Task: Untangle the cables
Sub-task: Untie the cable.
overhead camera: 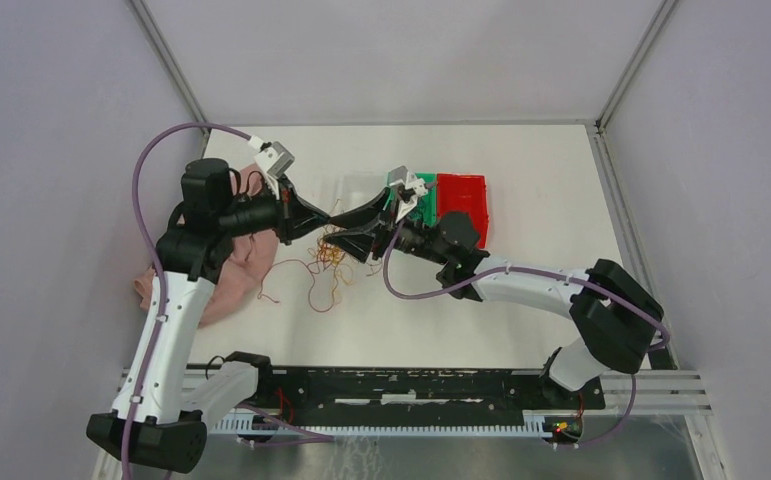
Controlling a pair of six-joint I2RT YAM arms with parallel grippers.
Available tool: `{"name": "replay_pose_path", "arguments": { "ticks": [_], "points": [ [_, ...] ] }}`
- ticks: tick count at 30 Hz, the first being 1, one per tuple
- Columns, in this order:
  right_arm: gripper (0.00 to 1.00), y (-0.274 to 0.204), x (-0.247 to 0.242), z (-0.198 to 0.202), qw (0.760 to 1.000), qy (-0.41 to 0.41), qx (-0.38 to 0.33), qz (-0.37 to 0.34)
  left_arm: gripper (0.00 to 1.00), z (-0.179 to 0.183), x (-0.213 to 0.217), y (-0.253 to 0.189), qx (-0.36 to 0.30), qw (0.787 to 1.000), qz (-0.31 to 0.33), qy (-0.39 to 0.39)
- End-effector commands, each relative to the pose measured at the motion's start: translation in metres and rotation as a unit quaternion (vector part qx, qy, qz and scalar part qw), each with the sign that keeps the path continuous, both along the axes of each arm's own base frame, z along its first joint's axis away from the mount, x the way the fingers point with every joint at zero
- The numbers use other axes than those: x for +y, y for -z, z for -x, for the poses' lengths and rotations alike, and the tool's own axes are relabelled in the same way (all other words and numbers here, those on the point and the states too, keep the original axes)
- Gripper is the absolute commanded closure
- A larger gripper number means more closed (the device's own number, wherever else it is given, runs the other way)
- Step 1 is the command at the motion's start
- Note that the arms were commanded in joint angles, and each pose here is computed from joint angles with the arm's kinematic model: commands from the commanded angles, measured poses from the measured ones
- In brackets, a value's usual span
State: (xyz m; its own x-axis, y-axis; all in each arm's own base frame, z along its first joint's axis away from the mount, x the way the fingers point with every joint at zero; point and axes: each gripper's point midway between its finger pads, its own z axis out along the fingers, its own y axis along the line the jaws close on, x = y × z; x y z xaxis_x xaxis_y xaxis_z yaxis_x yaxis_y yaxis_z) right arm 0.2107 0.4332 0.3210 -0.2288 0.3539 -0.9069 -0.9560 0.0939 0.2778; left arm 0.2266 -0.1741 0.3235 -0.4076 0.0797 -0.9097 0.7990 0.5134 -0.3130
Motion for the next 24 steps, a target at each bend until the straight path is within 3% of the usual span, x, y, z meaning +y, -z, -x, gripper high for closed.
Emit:
{"name": "replay_pose_path", "arguments": {
  "ticks": [1,5,12,24],
  "points": [
    [0.48,0.006,0.005,0.011,1.0,-0.019,0.015,-0.01,0.97,0.031,-0.023,-0.058,-0.032,0.993,0.072,0.087],
    [0.4,0.009,-0.012,0.01,1.0,0.012,0.01,-0.009,0.97,0.033,-0.022,-0.058,-0.038,0.993,0.072,0.087],
    [0.39,-0.009,-0.041,0.008,0.999,0.037,-0.009,-0.036,0.97,0.032,-0.022,-0.057,-0.043,0.993,0.068,0.086],
    [0.44,-0.026,-0.008,0.013,0.998,-0.042,-0.003,-0.048,0.97,0.033,-0.023,-0.063,-0.042,0.993,0.072,0.089]
  ]
}}
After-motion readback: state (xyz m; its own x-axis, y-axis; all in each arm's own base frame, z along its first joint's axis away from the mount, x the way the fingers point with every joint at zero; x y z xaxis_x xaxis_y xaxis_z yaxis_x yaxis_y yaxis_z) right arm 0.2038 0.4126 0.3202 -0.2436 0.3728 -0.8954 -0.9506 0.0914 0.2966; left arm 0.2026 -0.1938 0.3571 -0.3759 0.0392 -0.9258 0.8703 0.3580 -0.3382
